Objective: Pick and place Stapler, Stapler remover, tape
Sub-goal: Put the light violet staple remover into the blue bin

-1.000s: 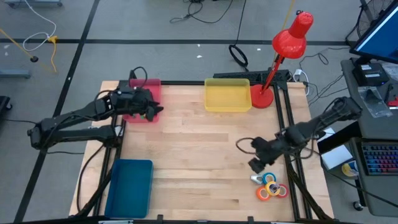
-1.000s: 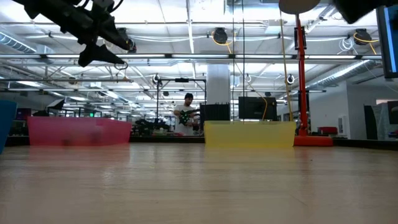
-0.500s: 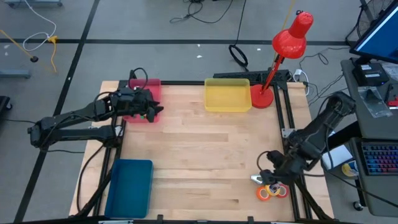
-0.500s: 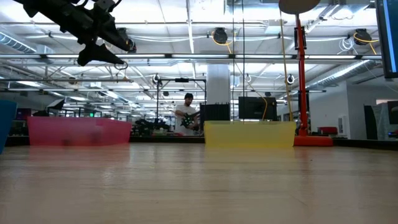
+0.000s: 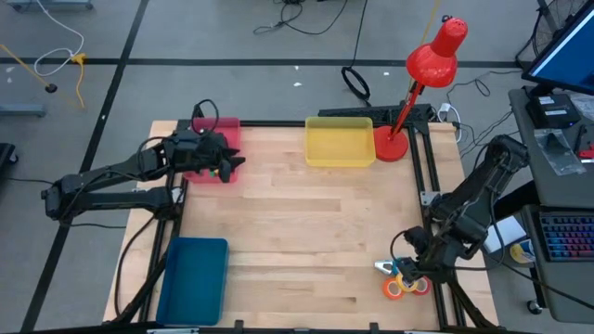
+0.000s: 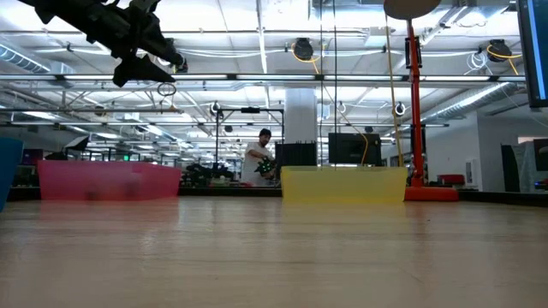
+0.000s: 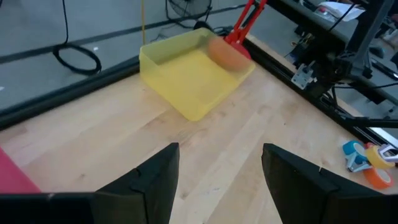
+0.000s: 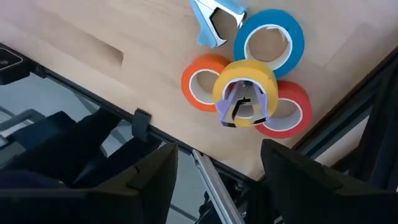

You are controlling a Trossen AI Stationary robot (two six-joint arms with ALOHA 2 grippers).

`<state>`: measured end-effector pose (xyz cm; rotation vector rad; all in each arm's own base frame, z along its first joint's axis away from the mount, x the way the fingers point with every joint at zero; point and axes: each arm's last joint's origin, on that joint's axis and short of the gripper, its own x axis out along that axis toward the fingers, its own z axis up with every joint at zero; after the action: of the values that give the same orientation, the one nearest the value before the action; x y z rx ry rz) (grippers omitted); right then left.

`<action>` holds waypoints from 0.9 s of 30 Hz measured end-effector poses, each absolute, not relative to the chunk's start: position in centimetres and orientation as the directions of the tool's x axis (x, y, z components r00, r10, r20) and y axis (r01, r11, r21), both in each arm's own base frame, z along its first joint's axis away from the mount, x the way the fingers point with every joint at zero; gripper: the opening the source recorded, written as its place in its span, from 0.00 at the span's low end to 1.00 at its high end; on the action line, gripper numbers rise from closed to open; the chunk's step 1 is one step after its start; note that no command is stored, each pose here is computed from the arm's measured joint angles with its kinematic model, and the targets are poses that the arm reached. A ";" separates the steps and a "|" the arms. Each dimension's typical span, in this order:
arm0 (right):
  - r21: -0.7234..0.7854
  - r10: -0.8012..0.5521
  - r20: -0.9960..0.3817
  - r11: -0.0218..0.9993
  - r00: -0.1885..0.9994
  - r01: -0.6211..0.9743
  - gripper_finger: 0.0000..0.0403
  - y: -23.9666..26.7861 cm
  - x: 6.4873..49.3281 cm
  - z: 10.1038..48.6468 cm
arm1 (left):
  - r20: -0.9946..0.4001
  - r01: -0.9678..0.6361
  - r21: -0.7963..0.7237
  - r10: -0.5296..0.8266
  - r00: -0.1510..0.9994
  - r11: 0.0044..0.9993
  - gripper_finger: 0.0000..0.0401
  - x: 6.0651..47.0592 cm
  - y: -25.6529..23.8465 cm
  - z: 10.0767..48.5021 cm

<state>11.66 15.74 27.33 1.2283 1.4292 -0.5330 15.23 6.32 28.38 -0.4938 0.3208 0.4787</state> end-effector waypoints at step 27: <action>0.424 0.382 -0.886 0.431 0.264 0.797 0.56 16.1 12.2 27.6 | -0.399 -0.506 -0.368 0.359 0.844 0.781 0.57 15.3 6.3 28.4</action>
<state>12.22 16.07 27.61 1.1663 1.3427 -0.3901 15.26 6.32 28.42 -0.4839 0.3185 0.4753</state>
